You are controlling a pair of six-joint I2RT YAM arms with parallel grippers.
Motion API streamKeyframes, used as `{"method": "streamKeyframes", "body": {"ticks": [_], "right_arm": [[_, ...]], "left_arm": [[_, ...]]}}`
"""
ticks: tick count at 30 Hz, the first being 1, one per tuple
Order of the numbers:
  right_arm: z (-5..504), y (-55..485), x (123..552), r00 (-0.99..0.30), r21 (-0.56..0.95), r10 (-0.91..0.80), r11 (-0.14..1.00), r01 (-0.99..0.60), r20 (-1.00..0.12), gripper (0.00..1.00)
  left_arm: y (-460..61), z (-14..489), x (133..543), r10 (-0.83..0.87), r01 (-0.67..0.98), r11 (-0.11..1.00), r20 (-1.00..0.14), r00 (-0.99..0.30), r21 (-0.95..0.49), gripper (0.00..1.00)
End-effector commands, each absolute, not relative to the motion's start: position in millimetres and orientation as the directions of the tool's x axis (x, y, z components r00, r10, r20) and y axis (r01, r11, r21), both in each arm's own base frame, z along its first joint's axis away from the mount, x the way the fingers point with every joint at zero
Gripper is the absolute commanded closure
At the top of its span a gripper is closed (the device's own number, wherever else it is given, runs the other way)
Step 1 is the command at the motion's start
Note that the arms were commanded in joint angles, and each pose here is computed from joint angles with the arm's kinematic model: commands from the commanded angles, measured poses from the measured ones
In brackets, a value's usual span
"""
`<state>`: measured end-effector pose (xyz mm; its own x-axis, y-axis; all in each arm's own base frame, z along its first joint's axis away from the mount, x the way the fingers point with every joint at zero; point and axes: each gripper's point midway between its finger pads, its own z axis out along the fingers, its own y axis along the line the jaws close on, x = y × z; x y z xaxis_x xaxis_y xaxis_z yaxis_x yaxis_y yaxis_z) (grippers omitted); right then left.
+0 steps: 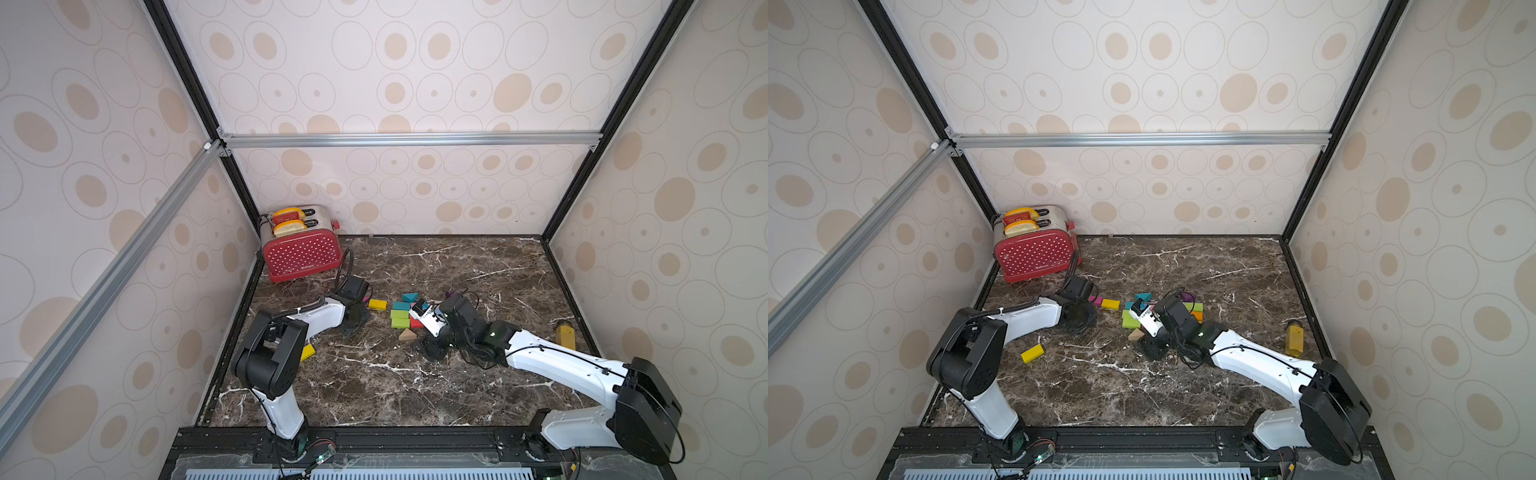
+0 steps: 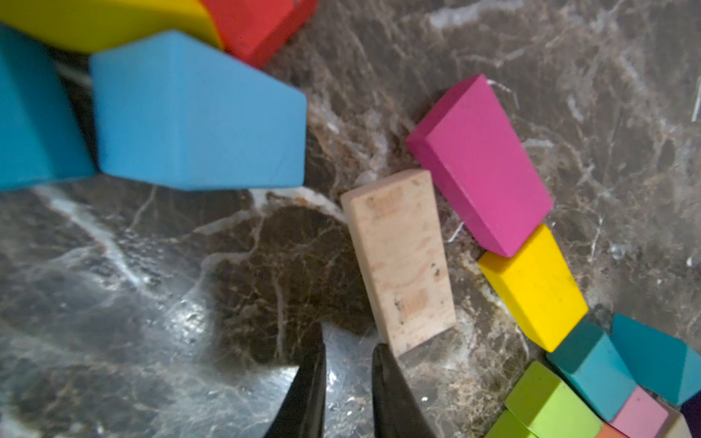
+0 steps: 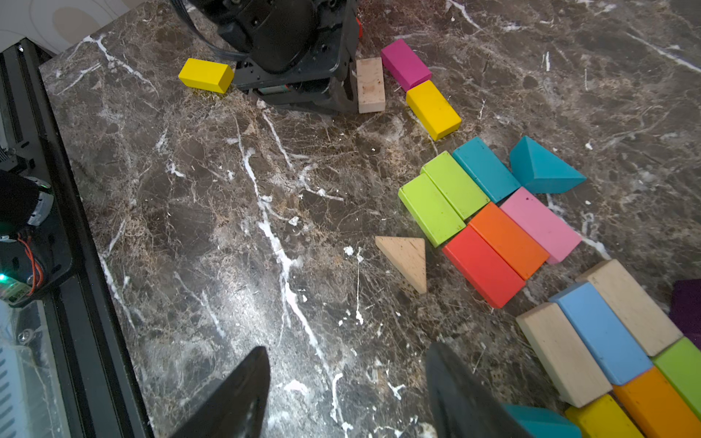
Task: Assemble a piece of candy with building blocks
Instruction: Assemble the building block at the center of the board.
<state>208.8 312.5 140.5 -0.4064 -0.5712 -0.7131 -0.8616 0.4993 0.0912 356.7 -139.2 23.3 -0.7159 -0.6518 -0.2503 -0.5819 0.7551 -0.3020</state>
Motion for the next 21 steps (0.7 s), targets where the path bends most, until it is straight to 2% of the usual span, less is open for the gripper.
{"method": "streamKeyframes", "body": {"ticks": [1,12,18,21], "right_arm": [[130,310,206,-0.41,0.092,-0.592,0.491,-0.866,-0.693,0.31],[128,311,206,-0.411,0.094,-0.594,0.489,-0.867,-0.692,0.3],[129,310,206,-0.41,0.093,-0.596,0.489,-0.867,-0.691,0.31],[134,309,206,-0.402,0.082,-0.589,0.493,-0.866,-0.701,0.3]], "left_arm": [[-138,23,361,-0.607,-0.551,0.794,-0.276,-0.745,-0.258,0.78],[-147,29,369,-0.526,-0.455,0.846,-0.296,-0.798,-0.278,0.81],[-141,53,366,-0.462,-0.393,0.884,-0.343,-0.818,-0.253,0.75],[-121,80,355,-0.425,-0.381,0.905,-0.412,-0.806,-0.19,0.71]]}}
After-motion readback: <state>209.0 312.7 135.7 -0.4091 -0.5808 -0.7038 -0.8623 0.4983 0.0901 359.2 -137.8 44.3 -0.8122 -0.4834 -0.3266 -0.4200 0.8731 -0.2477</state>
